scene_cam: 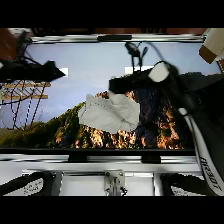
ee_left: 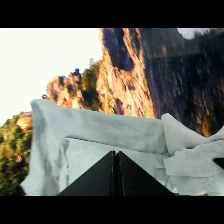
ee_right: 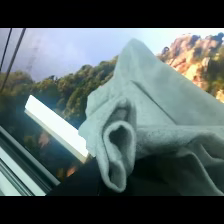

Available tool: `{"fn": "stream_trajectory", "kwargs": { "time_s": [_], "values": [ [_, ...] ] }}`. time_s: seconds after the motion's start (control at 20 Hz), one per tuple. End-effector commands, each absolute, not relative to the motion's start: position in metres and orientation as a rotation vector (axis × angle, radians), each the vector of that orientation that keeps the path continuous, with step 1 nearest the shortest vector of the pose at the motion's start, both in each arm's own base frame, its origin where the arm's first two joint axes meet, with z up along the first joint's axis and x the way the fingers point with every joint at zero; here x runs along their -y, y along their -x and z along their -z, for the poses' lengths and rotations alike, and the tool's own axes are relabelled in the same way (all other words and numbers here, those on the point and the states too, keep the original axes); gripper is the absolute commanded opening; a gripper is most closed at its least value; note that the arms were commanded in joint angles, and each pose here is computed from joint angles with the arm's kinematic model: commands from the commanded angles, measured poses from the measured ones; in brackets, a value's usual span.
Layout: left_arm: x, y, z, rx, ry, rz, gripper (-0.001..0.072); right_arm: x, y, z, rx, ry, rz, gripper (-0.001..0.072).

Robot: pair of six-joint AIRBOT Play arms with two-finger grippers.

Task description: Fold the shirts.

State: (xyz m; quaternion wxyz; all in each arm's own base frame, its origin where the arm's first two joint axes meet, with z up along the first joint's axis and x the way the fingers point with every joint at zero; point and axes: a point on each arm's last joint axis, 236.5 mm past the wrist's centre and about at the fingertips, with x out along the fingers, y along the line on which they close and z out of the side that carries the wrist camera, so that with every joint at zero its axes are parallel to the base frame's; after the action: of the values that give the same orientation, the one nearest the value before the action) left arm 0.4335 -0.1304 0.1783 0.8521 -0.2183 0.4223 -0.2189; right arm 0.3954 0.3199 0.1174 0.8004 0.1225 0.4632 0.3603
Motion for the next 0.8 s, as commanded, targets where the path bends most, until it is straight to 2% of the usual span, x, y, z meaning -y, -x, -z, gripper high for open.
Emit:
{"fn": "stream_trajectory", "kwargs": {
  "time_s": [0.0, 0.1, 0.15, 0.2, 0.25, 0.35, 0.45, 0.65, 0.7, 0.75],
  "values": [
    [0.052, -0.411, -0.201, -0.86, 0.468, 0.311, 0.003, -0.389, -0.408, -0.075, -0.962, -0.354, -0.786, 0.0083],
    [0.027, -0.401, -0.201, -0.872, 0.489, 0.263, 0.003, -0.413, -0.404, -0.044, -1.024, -0.424, -0.773, 0.0104],
    [0.02, -0.398, -0.2, -0.882, 0.489, 0.252, 0.003, -0.423, -0.399, -0.029, -1.058, -0.446, -0.775, 0.0259],
    [0.015, -0.395, -0.198, -0.893, 0.493, 0.244, 0.003, -0.433, -0.391, -0.018, -1.105, -0.488, -0.783, 0.0566],
    [0.013, -0.394, -0.197, -0.896, 0.495, 0.24, 0.003, -0.438, -0.383, -0.012, -1.144, -0.503, -0.799, 0.0603],
    [0.013, -0.395, -0.197, -0.893, 0.479, 0.249, 0.003, -0.426, -0.372, -0.007, -1.196, -0.436, -0.834, 0.0603],
    [0.014, -0.395, -0.197, -0.892, 0.474, 0.251, 0.003, -0.382, -0.369, -0.005, -1.261, -0.304, -0.815, 0.0603],
    [0.014, -0.395, -0.197, -0.891, 0.47, 0.253, 0.003, -0.192, -0.383, 0.006, -1.447, 0.044, -0.455, 0.0603],
    [0.014, -0.395, -0.197, -0.891, 0.47, 0.253, 0.003, -0.142, -0.378, 0.01, -1.527, 0.079, -0.352, 0.0602],
    [0.014, -0.395, -0.197, -0.892, 0.47, 0.253, 0.003, -0.106, -0.37, 0.015, -1.599, 0.045, -0.28, 0.061]
  ]
}}
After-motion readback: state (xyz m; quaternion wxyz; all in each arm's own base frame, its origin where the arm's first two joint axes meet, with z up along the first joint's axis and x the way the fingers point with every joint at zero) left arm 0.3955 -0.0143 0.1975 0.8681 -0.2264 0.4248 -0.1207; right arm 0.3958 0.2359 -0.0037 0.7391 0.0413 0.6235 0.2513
